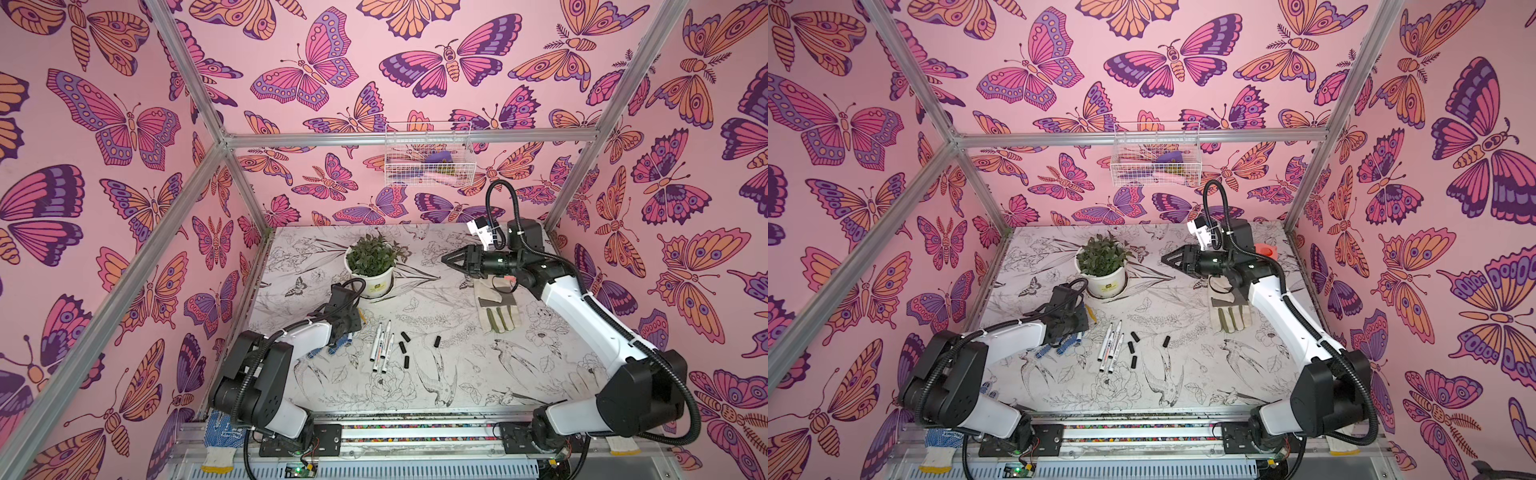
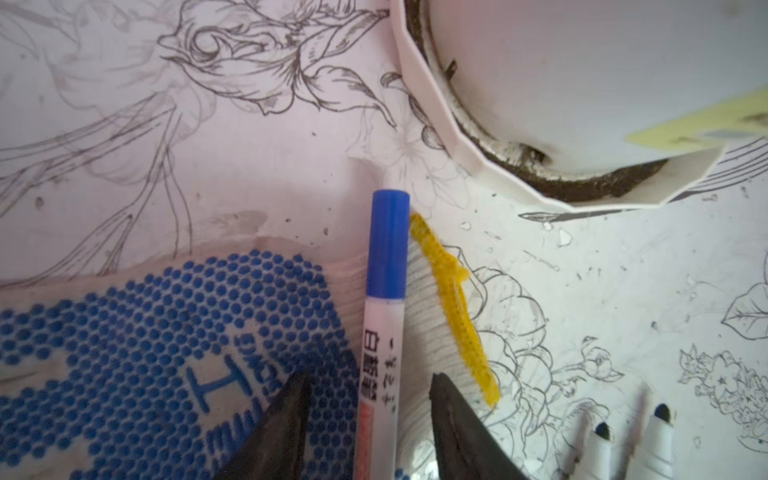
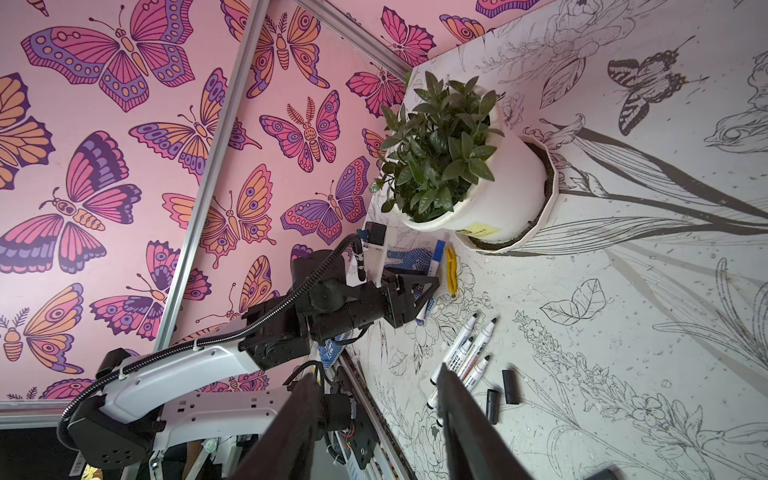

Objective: Insert the pens into the pen caps
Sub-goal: 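Lay the capped marker on the table beside the glove and open the left gripper, then grasp another white marker from the group with the left gripper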

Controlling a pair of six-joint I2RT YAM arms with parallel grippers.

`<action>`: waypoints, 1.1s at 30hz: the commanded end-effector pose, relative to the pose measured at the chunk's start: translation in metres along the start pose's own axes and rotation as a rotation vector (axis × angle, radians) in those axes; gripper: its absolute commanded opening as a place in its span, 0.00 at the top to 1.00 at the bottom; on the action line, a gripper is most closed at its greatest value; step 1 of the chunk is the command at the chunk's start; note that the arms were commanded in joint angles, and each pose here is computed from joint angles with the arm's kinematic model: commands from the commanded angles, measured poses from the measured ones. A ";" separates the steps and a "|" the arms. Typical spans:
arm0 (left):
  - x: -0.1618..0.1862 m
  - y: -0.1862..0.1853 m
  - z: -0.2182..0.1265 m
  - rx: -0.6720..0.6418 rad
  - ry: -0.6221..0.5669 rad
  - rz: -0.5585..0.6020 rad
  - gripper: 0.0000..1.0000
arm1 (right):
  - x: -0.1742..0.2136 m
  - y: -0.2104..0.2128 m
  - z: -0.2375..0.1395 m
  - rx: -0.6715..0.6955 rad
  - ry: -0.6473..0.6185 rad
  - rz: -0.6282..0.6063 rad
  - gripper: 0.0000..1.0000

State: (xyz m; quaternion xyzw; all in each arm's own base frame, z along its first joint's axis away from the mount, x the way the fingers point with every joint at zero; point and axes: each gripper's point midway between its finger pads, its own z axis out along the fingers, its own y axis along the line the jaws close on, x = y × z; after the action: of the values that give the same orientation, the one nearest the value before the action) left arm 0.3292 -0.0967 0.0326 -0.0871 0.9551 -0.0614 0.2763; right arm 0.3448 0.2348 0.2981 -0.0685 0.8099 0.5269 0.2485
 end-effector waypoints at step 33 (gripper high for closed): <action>0.090 -0.059 -0.033 0.077 0.172 0.309 0.65 | 0.006 -0.004 -0.001 0.025 0.013 -0.026 0.59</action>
State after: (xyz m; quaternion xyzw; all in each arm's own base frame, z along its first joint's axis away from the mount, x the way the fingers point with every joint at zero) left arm 0.2467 -0.1696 0.0252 0.0693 0.9731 -0.0659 0.2097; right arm 0.3441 0.2330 0.2924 -0.0718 0.8164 0.5161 0.2489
